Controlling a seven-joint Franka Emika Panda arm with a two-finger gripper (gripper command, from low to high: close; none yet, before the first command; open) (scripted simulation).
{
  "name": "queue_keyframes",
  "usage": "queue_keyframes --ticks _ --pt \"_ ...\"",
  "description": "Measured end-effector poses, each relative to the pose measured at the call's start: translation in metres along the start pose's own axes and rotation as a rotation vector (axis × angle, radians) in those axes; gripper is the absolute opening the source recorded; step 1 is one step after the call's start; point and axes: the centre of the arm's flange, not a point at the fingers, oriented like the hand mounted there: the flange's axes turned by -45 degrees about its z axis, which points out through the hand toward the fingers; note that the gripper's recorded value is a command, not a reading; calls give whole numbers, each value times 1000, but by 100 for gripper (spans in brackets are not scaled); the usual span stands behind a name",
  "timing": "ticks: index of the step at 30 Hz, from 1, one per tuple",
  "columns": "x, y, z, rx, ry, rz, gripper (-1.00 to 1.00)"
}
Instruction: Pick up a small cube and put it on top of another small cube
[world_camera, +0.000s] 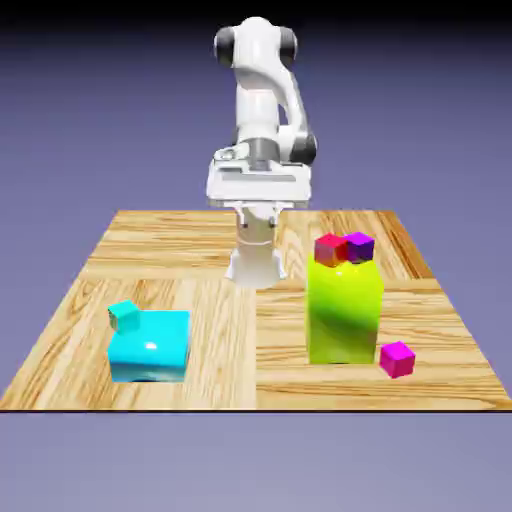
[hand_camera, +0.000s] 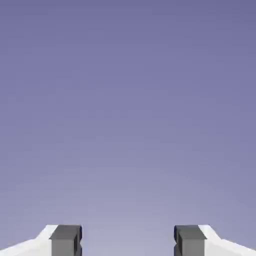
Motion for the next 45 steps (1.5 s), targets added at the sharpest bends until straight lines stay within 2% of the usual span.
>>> queue_keyframes --ticks 9,17,30,32,35,36,38,41,45 --pt "18 -86 89 74 -344 -78 0" --pt "-2 -180 162 109 -649 -163 0" --pt "-98 -327 250 87 -1132 -306 0" --pt "-105 -335 253 83 -1157 -315 0" --pt "-157 -331 285 83 -1157 -314 0" --pt "-164 -330 288 84 -1157 -314 -100" --pt "-164 -330 288 86 -1158 -313 -100" --pt "-111 -334 257 85 -1158 -313 -100" --pt "-54 -207 275 47 -1146 -266 -100"
